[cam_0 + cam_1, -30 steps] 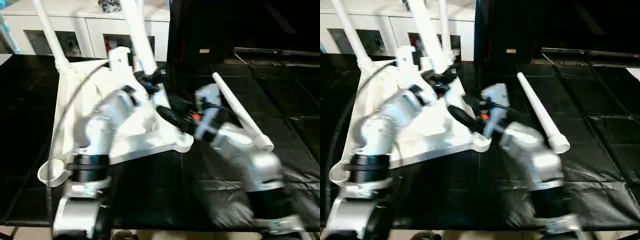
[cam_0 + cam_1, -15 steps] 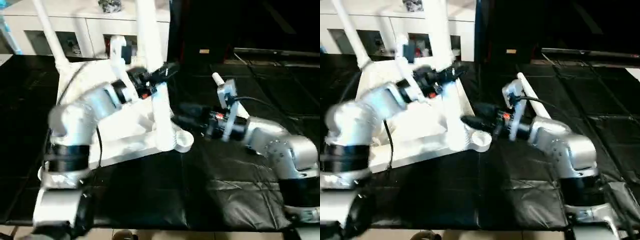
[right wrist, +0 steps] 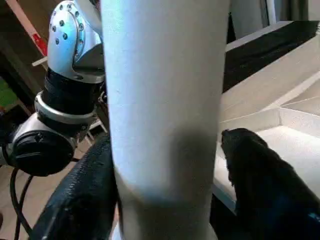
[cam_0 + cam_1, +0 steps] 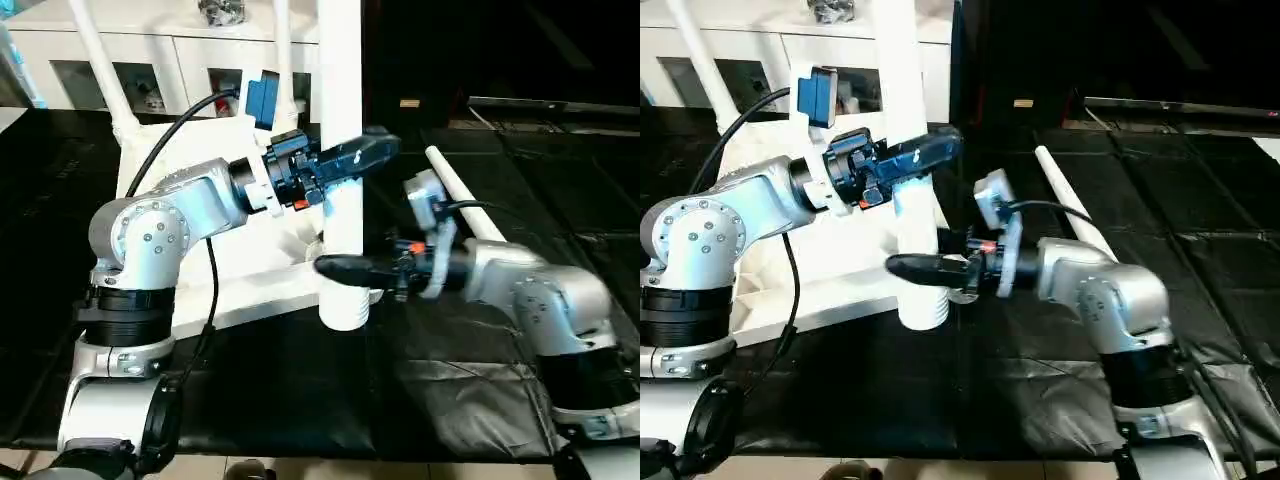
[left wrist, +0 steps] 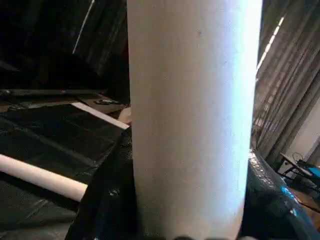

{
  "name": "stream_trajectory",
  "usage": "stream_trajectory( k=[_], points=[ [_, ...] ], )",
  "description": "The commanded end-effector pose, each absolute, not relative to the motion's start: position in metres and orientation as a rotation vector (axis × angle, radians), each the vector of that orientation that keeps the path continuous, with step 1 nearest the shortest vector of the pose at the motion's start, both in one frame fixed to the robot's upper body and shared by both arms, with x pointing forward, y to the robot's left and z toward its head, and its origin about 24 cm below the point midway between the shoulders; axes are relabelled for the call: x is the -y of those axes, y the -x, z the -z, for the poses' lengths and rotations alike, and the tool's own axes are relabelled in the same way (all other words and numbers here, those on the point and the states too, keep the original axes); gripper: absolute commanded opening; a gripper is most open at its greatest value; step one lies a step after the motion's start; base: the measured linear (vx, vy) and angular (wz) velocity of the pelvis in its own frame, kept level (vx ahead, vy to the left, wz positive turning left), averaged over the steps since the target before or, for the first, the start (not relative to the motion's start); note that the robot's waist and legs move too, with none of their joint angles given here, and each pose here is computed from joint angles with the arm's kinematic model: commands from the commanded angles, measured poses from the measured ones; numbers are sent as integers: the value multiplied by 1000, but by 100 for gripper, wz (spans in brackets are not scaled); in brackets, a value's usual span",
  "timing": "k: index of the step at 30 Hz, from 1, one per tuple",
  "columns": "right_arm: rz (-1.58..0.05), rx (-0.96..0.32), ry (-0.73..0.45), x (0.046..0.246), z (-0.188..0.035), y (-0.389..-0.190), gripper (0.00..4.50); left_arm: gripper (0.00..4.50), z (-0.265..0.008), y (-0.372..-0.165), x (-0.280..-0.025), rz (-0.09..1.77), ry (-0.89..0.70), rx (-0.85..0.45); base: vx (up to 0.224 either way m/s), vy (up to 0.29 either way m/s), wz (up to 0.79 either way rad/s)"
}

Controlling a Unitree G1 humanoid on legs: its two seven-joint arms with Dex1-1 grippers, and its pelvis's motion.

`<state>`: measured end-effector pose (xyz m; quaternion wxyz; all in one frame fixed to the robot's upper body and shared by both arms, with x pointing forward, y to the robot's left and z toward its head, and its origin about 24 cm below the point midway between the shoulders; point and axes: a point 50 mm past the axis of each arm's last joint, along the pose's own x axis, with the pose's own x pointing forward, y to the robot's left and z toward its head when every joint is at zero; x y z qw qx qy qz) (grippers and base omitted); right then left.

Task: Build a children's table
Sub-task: Pick table leg

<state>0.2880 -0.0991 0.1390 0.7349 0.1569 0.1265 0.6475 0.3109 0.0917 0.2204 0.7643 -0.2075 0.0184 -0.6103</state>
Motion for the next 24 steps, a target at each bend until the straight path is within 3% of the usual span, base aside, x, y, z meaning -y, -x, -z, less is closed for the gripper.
stream_trajectory(
  k=[1,11,18,22,24],
  points=[
    [-1404,-291,-335,100,-138,-290,285,185,-227,-305,-87,1386,446,-10,0,0,0],
    [-1413,-310,-343,97,-133,-288,203,185,-228,-307,-87,1379,456,2,0,0,0],
    [-1377,-321,-334,97,-128,-289,195,185,-226,-306,-86,1376,447,-5,0,0,0],
    [-1346,-303,-332,96,-128,-291,194,185,-224,-313,-87,1272,437,16,0,0,0],
    [-1328,-291,-323,96,-130,-293,194,240,-222,-317,-89,1211,450,14,0,0,0]
  ],
)
